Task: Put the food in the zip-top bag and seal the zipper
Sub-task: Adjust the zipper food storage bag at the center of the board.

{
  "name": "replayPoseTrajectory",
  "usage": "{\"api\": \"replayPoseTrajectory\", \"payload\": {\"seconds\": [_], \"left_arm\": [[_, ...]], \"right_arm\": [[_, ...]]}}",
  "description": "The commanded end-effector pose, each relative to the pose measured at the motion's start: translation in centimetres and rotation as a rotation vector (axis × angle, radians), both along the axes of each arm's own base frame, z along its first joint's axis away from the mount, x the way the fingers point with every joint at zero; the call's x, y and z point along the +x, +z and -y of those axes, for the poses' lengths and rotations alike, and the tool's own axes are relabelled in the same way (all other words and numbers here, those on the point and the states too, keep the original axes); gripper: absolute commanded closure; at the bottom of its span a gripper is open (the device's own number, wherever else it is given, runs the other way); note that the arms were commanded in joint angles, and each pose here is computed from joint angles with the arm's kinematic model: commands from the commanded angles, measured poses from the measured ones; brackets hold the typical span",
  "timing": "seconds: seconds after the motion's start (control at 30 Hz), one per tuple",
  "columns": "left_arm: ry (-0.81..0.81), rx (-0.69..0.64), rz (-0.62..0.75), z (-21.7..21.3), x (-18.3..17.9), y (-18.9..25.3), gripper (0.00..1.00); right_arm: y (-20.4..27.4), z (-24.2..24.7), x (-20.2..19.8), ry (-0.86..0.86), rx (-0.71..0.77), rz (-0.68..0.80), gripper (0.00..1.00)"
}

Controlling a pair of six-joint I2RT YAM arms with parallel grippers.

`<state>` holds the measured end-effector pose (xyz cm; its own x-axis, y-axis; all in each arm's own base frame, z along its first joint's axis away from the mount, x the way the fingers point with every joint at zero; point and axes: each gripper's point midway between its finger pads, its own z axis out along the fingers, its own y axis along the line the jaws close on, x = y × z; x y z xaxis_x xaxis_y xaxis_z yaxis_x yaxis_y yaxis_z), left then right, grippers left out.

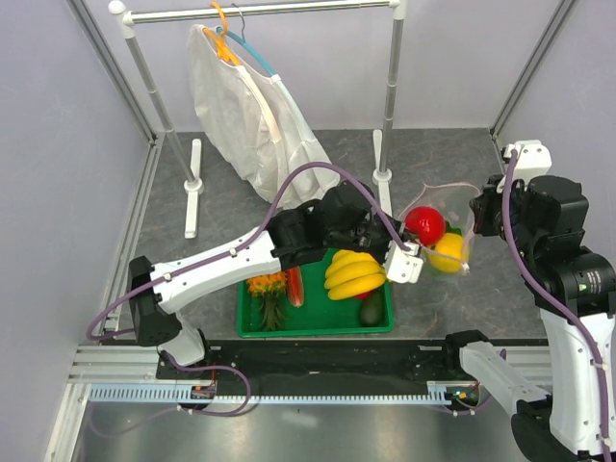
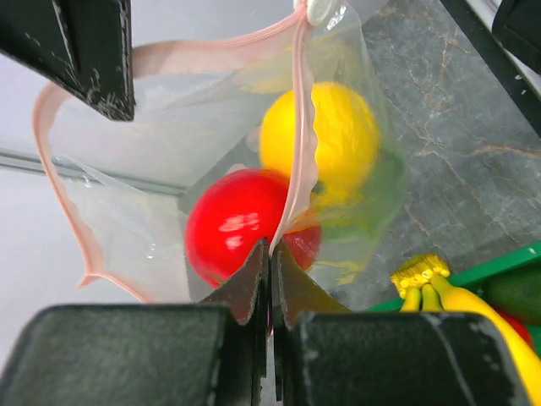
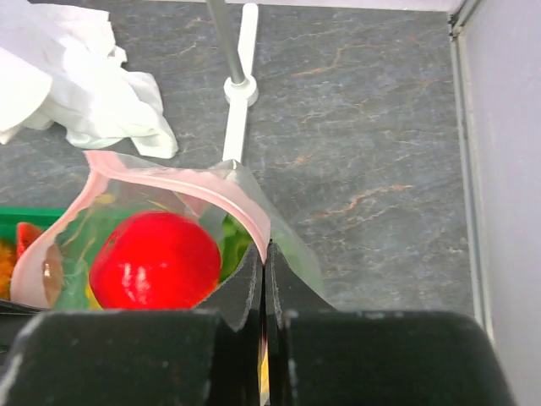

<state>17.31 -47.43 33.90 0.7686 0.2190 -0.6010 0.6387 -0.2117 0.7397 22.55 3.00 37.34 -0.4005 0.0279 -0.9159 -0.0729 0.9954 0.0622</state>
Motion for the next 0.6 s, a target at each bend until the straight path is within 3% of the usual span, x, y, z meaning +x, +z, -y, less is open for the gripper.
{"api": "replayPoseTrajectory", "payload": {"seconds": [0.0,0.07,0.23,0.43,0.57], "left_arm": [[0.007,-0.039,-0.106,0.2,-0.9,1.1,0.98],[-0.036,0.072,-0.153,0.2,-2.3,-2.3,0.98],[0.044,0.086,-0.225,1.2,-1.4,-3.7,0.98],[0.052,0.053,-0.391,1.8,-2.6,-2.8,0.98],[0.135,0.03,-0.479,2.0,-1.5,-3.0,0.98]], "right_arm": [[-0.3,0.4,0.1,0.024,-0.066,0.012,1.0],[-3.0,-0.5,0.0,0.072,-0.052,-0.055,1.0],[-6.6,-3.7,-0.7,0.249,0.016,-0.118,1.0],[-5.2,-5.1,-0.2,0.318,0.049,-0.075,1.0],[-4.7,-5.9,0.1,0.356,0.074,-0.046,1.0]]}}
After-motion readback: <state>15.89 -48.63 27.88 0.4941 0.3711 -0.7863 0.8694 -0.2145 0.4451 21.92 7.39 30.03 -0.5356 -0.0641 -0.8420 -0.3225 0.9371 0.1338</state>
